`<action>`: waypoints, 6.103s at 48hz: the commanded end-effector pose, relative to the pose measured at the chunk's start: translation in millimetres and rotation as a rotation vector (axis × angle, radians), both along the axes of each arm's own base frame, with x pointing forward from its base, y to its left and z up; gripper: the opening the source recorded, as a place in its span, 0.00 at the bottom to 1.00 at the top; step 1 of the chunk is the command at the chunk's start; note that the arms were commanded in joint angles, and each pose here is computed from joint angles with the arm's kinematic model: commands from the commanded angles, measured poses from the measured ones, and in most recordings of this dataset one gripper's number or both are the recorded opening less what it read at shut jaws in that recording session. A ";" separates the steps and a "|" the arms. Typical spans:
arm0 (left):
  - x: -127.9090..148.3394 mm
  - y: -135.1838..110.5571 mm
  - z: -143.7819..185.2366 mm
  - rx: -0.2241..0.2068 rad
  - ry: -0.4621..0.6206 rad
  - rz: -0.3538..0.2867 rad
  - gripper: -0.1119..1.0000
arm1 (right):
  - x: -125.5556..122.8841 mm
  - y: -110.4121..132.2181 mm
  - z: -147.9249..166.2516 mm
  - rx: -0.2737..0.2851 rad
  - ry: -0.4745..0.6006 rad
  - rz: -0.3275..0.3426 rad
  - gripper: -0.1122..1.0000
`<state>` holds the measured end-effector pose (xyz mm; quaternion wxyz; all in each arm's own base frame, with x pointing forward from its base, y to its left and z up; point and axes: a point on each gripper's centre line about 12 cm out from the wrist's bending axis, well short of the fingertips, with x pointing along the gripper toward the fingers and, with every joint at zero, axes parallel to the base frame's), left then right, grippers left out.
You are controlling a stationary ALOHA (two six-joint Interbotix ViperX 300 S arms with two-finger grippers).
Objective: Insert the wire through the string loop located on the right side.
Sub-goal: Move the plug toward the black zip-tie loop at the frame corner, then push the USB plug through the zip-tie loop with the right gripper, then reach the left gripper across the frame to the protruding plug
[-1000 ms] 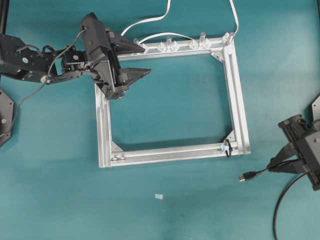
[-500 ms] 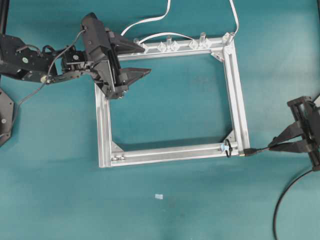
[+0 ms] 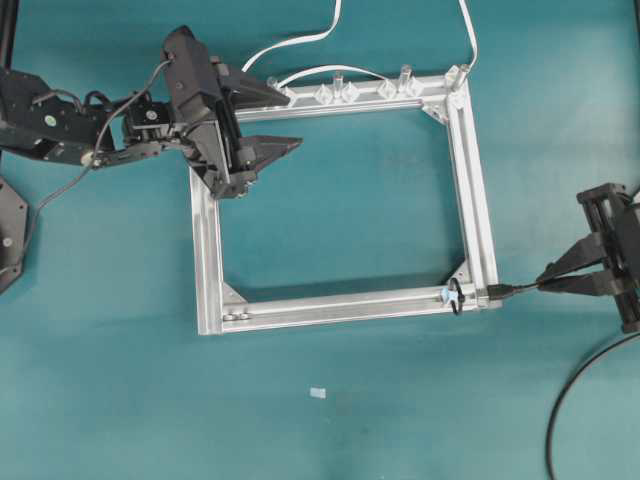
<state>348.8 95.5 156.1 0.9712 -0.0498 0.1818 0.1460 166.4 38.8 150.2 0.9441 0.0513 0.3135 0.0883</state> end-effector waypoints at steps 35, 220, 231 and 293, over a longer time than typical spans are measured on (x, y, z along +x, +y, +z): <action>2.5 0.5 13.2 0.011 -0.040 -0.002 0.75 | 3.3 -0.1 1.2 -0.003 0.001 -0.004 0.17; -3.4 -1.1 3.9 0.011 -0.006 -0.005 0.75 | 98.2 10.8 5.5 -0.047 0.007 -0.061 0.17; -3.7 -5.3 2.5 -0.005 0.019 -0.015 0.75 | 97.8 10.7 5.0 -0.048 0.009 -0.061 0.17; 56.7 -136.1 -7.7 -0.244 0.116 -0.263 0.75 | 96.1 10.3 3.1 -0.050 0.014 -0.060 0.17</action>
